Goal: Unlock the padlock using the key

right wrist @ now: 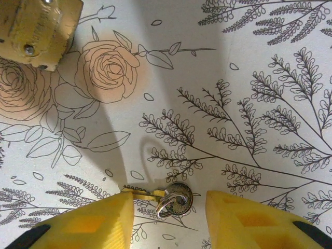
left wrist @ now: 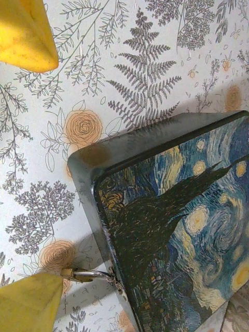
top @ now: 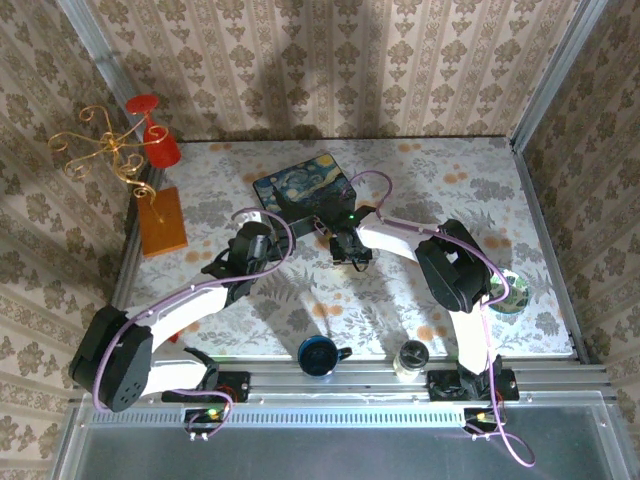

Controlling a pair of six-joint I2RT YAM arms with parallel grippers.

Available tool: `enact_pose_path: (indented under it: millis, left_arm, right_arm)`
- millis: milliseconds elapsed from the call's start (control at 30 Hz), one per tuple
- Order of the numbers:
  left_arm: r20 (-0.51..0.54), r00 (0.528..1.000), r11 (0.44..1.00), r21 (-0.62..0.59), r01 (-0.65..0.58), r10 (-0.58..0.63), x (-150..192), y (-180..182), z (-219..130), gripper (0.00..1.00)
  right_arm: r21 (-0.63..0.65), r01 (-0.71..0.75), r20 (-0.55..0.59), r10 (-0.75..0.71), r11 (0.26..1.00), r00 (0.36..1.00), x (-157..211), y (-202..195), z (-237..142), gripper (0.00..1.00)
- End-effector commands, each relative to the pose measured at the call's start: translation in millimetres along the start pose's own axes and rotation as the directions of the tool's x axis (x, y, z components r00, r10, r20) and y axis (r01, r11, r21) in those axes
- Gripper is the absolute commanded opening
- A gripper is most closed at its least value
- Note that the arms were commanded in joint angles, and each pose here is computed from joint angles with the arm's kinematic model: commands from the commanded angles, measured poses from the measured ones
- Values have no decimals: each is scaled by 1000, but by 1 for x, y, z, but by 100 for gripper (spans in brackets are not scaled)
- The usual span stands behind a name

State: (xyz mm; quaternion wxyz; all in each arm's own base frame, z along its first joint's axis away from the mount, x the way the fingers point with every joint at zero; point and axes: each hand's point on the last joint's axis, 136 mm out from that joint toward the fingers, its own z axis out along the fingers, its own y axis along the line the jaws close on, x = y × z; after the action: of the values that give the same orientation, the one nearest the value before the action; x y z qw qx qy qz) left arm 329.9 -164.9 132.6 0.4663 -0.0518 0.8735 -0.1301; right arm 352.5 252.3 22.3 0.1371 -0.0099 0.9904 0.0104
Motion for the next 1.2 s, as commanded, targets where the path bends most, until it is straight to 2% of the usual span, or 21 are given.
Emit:
enact_pose_path:
  millis: [0, 200, 933, 1167]
  left_arm:
    - [0, 1000, 1000, 5, 19, -19, -3, -2, 2, 100]
    - [-2, 1000, 1000, -2, 25, -25, -1, 0, 3, 100]
    - [4, 1000, 1000, 4, 24, -24, -5, -3, 3, 100]
    - [-10, 1000, 999, 32, 11, -11, -4, -9, 3, 100]
  right_arm:
    - [42, -4, -6, 4, 999, 1000, 1, -4, 4, 40]
    - [47, -11, 0, 11, 999, 1000, 2, -7, 2, 31]
    - [21, -18, 50, 17, 1000, 999, -4, -11, -20, 13]
    - [11, 1, 69, -2, 1000, 998, -7, -11, -29, 0]
